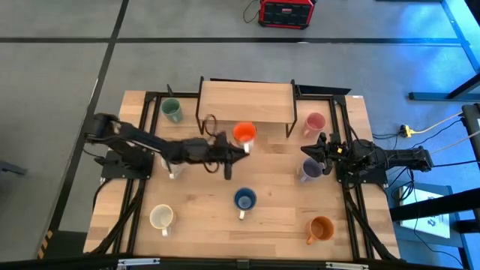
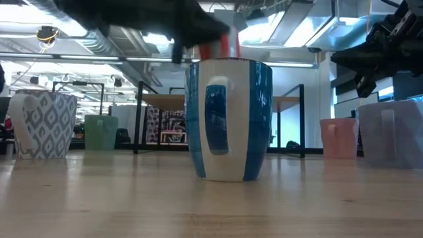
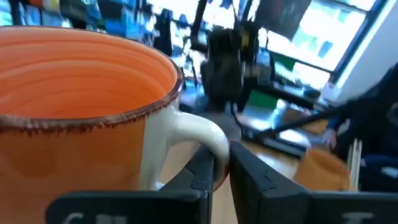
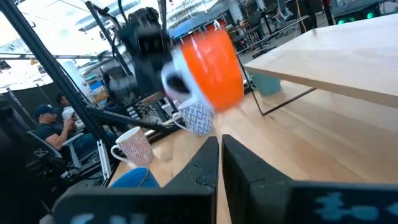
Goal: Place coffee mugs
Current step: Put the orange mug on the shelf, then put the blue mug on the shelf
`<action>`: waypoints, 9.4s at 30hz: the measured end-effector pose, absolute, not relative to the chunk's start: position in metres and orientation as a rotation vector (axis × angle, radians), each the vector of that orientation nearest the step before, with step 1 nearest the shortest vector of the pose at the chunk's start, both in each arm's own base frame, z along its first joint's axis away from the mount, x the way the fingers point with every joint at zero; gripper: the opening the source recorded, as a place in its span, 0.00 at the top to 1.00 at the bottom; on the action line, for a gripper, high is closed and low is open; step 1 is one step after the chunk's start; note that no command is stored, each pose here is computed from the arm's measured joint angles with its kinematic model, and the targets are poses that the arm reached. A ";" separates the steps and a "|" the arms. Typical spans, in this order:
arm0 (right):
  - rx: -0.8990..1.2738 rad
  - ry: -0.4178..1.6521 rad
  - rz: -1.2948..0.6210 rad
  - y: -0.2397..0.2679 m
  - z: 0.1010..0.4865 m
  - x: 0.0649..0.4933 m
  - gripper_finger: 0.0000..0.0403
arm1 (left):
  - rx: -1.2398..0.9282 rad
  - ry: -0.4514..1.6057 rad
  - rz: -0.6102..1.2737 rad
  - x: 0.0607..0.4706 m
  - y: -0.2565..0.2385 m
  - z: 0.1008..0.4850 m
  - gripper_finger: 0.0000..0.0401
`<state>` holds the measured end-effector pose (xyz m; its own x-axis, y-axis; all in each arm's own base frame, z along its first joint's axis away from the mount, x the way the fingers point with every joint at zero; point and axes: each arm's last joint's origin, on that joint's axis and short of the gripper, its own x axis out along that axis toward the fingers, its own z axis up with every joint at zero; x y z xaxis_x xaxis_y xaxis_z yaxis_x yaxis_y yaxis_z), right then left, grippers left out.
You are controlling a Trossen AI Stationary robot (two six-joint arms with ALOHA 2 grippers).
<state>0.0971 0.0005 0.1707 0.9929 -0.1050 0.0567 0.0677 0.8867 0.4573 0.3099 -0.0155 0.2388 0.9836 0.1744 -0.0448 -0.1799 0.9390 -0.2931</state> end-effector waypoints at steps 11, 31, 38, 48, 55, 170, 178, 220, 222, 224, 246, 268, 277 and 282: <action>0.505 -0.149 -0.292 -0.005 0.172 0.096 0.98 | -0.205 0.090 0.289 0.233 0.063 0.296 0.94; 0.533 -0.227 -0.536 -0.012 0.173 0.093 0.98 | -0.203 0.090 0.155 0.185 0.202 0.264 0.94; 0.533 -0.227 -0.536 -0.012 0.173 0.093 0.98 | -0.242 0.109 0.145 0.178 0.220 0.249 0.94; 0.559 -0.233 -0.532 -0.012 0.173 0.093 0.98 | -0.251 0.135 0.147 0.176 0.229 0.237 0.94; 0.559 -0.233 -0.531 -0.012 0.173 0.093 0.98 | -0.254 0.139 0.165 0.177 0.231 0.236 0.93; 0.461 0.188 0.194 0.013 0.260 0.148 0.98 | -0.309 0.492 0.006 0.296 -0.201 0.146 0.75; 0.447 0.216 0.189 0.013 0.257 0.148 0.98 | -0.251 0.483 0.000 0.305 -0.192 0.141 0.75; 0.419 0.202 0.173 0.012 0.258 0.148 0.98 | -0.267 0.386 0.015 0.342 -0.201 0.121 0.75; 0.418 0.199 0.161 0.012 0.258 0.148 0.98 | -0.258 0.384 0.041 0.342 -0.200 0.119 0.75; 0.418 0.199 0.157 0.012 0.258 0.148 0.98 | -0.245 0.363 0.102 0.342 -0.199 0.118 0.75; 0.413 0.258 0.143 0.012 0.249 0.157 0.98 | -0.239 0.322 0.205 0.359 -0.207 0.109 0.75; 0.346 0.653 0.140 0.040 0.176 0.212 0.98 | -0.248 0.404 0.260 0.349 -0.207 0.125 0.75; 0.327 0.712 0.108 0.048 0.156 0.248 0.98 | -0.263 0.444 0.355 0.331 -0.210 0.139 0.75; 0.305 0.721 0.109 0.051 0.158 0.265 0.98 | -0.243 0.434 0.412 0.334 -0.200 0.139 0.75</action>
<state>0.2648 0.0508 0.1581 0.7479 0.2019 -0.6323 0.0064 0.9504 0.3111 0.3340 -0.1999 0.1387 0.8269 0.3335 -0.4529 -0.4353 0.8893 -0.1400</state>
